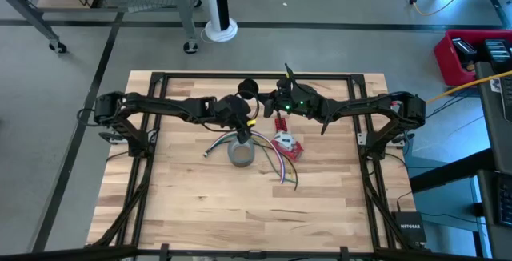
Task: Coil cords
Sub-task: Coil the green wire onto the black spool
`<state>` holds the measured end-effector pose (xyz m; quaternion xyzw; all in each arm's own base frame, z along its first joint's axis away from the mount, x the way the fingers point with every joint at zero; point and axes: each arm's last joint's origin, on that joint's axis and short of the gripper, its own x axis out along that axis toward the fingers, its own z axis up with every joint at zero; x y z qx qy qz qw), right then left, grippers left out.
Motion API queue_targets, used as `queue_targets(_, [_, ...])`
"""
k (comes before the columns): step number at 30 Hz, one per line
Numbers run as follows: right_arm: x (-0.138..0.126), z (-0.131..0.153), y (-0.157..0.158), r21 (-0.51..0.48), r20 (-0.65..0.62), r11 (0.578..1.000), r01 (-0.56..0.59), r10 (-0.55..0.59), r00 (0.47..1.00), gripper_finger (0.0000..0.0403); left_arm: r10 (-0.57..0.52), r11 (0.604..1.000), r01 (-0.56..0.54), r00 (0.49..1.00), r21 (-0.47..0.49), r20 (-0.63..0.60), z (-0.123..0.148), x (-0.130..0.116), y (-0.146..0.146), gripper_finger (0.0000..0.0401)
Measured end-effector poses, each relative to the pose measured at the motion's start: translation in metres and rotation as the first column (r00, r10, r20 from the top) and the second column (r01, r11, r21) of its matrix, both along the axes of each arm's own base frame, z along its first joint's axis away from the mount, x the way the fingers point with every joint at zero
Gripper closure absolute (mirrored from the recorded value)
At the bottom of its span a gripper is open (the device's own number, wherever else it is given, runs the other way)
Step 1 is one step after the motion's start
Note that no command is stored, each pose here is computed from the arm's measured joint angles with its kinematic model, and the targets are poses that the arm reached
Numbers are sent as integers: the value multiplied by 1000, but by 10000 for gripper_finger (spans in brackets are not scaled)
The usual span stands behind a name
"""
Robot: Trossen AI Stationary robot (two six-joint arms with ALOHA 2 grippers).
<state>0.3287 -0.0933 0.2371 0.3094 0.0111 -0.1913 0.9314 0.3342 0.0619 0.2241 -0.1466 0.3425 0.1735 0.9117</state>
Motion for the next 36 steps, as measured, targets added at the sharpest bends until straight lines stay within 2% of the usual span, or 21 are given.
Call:
queue_targets(12, [0, -1, 1, 7, -5, 999, -32, 32, 999, 403, 92, 996, -92, 982, 8, -162, -11, -12, -2, 303])
queue_targets(21, [0, -1, 1, 8, -7, 999, -32, 32, 999, 403, 97, 995, -93, 983, 32, -157, -10, -11, -3, 391])
queue_targets(30, [0, -2, 1, 13, -24, 999, -32, 32, 999, 403, 118, 993, -116, 970, 23, -213, -13, -16, -8, 396])
queue_targets(36, [-2, -10, 2, 40, -100, 999, -35, 39, 994, 403, 228, 974, -215, 924, 77, -307, -18, -26, -6, 398])
